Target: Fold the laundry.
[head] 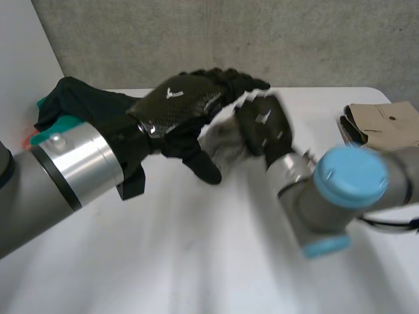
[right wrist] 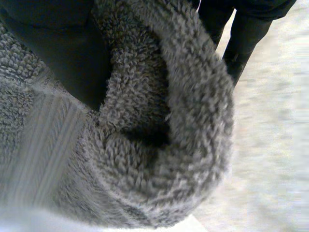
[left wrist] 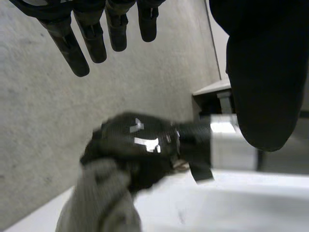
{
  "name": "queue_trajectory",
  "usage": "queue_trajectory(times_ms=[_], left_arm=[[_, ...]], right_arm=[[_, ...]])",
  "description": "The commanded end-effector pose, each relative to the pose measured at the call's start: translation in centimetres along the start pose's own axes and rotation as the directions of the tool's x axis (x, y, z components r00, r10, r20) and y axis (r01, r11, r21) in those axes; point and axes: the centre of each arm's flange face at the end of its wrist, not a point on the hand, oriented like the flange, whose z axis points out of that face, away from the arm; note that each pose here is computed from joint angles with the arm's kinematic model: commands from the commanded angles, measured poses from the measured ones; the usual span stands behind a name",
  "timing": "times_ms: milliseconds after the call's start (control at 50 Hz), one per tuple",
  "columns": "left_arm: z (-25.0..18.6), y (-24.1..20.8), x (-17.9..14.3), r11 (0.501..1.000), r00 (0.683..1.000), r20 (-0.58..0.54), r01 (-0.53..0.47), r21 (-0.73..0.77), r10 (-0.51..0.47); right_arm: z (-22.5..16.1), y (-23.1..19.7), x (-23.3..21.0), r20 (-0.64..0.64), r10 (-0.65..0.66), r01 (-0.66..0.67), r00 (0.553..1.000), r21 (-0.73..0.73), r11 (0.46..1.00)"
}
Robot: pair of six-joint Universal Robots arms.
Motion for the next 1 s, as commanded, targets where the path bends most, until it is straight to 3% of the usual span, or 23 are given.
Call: queue_trajectory(times_ms=[20,120,200,280,420,520,640,800,880,960,980,1000], left_arm=[[0.3,-2.3,-0.5,0.997,1.000,0.026,-0.007,0.078,0.005],[0.4,-2.7,-0.6,0.995,0.999,0.034,0.010,0.103,-0.013],[0.5,-2.3,-0.6,0.994,0.999,0.030,0.029,0.105,-0.033],[0.7,-1.4,-0.5,0.995,0.999,0.025,0.037,0.096,-0.040],[1.0,0.3,-0.1,0.996,0.999,0.009,0.048,0.078,-0.049],[1.3,0.9,-0.2,0.996,0.999,0.007,0.051,0.069,-0.052],[1.4,0.6,-0.2,0.996,0.999,0.005,0.046,0.076,-0.047],[1.0,-0.5,0.2,0.995,0.999,0.002,0.036,0.093,-0.036],[0.7,-0.8,0.2,0.994,0.999,0.006,0.031,0.101,-0.031],[0.5,-1.4,0.1,0.992,0.999,0.021,0.024,0.121,-0.026],[0.5,-1.7,0.0,0.991,0.999,0.036,0.015,0.133,-0.020],[0.5,-1.9,-0.2,0.989,0.999,0.047,0.009,0.144,-0.016]], right_arm=[[4.9,-2.3,10.9,-0.267,0.000,0.038,0.964,0.138,0.990],[6.4,-0.1,21.2,-0.459,-0.016,0.108,0.888,0.176,0.978],[6.5,4.1,27.3,-0.513,-0.024,0.123,0.858,0.159,0.980],[6.1,10.6,30.9,-0.446,-0.043,0.100,0.894,0.105,0.989],[2.2,22.6,32.2,-0.261,-0.031,0.011,0.965,-0.078,0.997],[0.2,24.9,32.2,-0.205,-0.046,0.020,0.978,-0.129,0.991],[-0.1,22.0,32.6,-0.237,-0.105,0.071,0.966,-0.147,0.987],[-0.7,13.6,33.6,-0.328,-0.084,0.041,0.941,-0.136,0.990],[-1.8,10.5,35.0,-0.450,-0.131,0.031,0.883,-0.223,0.974],[-2.5,7.9,37.4,-0.547,-0.343,0.133,0.763,-0.387,0.913],[-2.5,6.7,38.0,-0.567,-0.439,0.183,0.697,-0.452,0.873],[-2.3,5.9,38.1,-0.571,-0.489,0.218,0.659,-0.477,0.851]])
